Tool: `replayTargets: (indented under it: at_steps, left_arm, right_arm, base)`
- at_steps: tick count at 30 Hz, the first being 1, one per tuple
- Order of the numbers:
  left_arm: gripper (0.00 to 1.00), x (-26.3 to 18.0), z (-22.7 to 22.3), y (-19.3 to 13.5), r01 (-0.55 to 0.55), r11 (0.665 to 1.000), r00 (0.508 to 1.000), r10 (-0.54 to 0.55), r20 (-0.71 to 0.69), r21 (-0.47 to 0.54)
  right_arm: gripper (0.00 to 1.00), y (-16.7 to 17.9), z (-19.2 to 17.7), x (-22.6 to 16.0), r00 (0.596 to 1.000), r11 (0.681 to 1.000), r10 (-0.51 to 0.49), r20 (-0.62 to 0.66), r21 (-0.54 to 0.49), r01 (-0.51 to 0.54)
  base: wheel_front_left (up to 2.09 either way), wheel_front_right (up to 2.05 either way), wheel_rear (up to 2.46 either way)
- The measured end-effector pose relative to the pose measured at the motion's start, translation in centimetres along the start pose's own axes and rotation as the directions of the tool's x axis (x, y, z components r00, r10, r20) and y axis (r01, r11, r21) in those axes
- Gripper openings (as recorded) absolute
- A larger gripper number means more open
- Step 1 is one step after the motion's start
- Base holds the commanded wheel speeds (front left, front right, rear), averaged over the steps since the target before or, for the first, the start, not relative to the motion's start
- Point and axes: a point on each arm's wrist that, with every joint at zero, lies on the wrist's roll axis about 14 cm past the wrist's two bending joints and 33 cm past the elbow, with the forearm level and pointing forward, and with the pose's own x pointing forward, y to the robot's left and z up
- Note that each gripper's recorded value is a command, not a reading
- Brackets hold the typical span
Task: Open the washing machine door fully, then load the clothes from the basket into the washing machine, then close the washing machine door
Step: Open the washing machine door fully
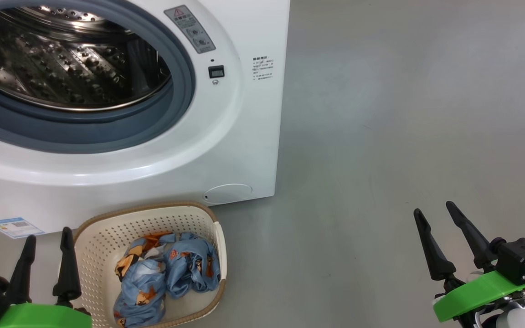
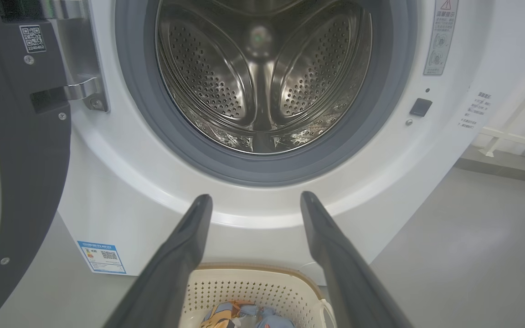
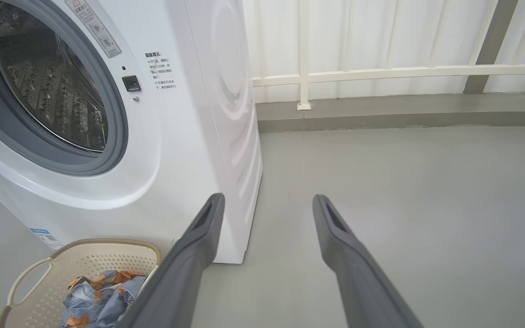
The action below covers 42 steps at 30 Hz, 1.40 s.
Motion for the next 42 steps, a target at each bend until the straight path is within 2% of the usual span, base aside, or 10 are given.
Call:
replayTargets:
  at_steps: [21,42]
  left_arm:
    - [1.0,-0.1,-2.1,-0.3,0.0,1.0,0.998,0.0,-0.058,0.006]
    - [1.0,-0.2,-9.9,-1.1,-0.007,1.0,0.958,0.0,-0.288,-0.025]
  right_arm:
    - [1.0,0.0,-0.1,0.5,1.0,1.0,0.002,-0.001,0.001,-0.002]
    - [1.0,0.4,-1.0,1.6,1.0,1.0,0.007,-0.021,0.019,-0.006]
  base:
    - [0.0,0.0,0.0]
    - [0.0,0.0,0.0]
